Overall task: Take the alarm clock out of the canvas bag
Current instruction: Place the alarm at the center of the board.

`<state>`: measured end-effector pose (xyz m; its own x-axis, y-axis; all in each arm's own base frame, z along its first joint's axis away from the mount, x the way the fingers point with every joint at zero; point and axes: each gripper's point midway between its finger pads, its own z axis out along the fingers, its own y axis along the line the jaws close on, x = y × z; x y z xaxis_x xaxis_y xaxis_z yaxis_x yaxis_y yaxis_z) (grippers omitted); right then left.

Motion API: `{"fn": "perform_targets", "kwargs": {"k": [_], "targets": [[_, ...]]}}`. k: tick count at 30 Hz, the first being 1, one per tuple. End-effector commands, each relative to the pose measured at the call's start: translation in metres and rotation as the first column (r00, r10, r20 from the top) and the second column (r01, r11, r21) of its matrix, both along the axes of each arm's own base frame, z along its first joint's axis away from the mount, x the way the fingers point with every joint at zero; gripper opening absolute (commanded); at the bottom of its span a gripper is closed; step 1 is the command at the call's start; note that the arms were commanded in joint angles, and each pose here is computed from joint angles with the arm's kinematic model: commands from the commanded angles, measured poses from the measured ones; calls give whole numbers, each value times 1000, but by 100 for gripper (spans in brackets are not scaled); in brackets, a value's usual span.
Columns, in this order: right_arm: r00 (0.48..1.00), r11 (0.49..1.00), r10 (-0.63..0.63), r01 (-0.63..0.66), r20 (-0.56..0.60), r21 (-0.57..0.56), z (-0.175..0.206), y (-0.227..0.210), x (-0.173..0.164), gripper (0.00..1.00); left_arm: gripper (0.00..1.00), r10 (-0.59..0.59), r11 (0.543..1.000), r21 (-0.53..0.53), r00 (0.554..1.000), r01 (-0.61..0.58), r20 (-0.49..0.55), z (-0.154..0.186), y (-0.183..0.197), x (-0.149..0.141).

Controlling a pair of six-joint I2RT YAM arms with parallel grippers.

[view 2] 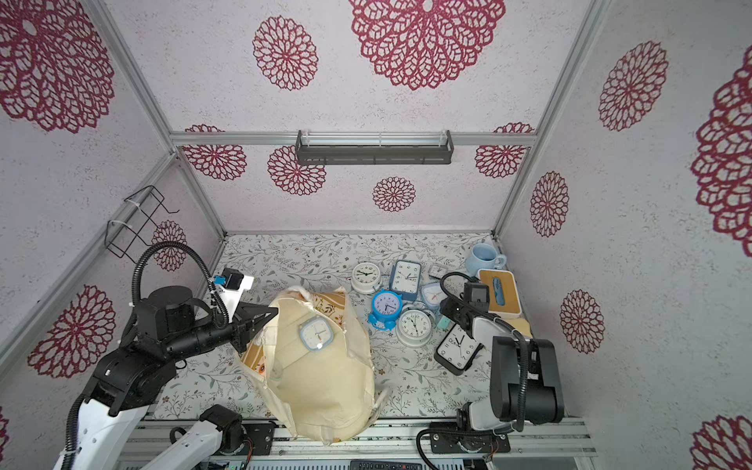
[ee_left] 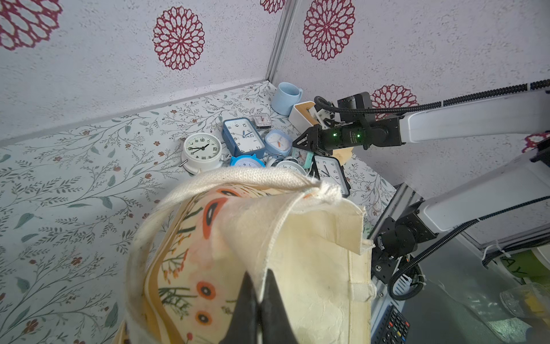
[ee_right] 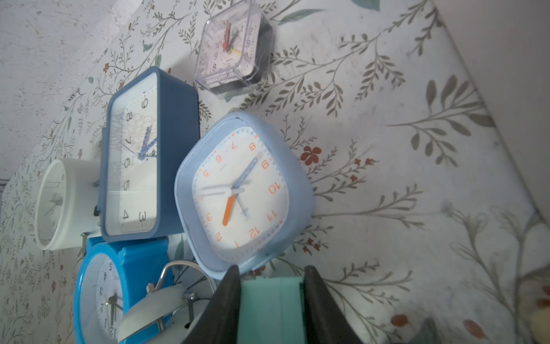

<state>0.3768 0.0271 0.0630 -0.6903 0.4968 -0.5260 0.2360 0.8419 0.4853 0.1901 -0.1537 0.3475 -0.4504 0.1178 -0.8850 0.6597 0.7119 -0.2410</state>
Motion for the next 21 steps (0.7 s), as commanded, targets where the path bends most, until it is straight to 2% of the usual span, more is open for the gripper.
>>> {"fn": "perform_targets", "kwargs": {"k": [1, 4, 9, 11, 21], "targets": [[994, 997, 68, -70, 83, 22, 15, 10, 18, 40, 0, -7, 999, -46, 986, 15, 166, 44, -2, 5], [997, 998, 58, -57, 52, -8, 9, 5, 16, 47, 0, -5, 999, -51, 986, 14, 167, 46, -3, 6], [999, 995, -25, 27, 27, -96, 12, -15, 8, 68, 0, -6, 998, -59, 987, 16, 163, 46, -4, 8], [999, 992, -43, 46, 32, -117, 17, -20, 6, 73, 0, -8, 998, -65, 987, 19, 163, 47, -5, 9], [999, 985, -9, 17, 45, -174, 49, -20, -6, 78, 0, -5, 998, -63, 986, 15, 167, 47, -4, 8]]}}
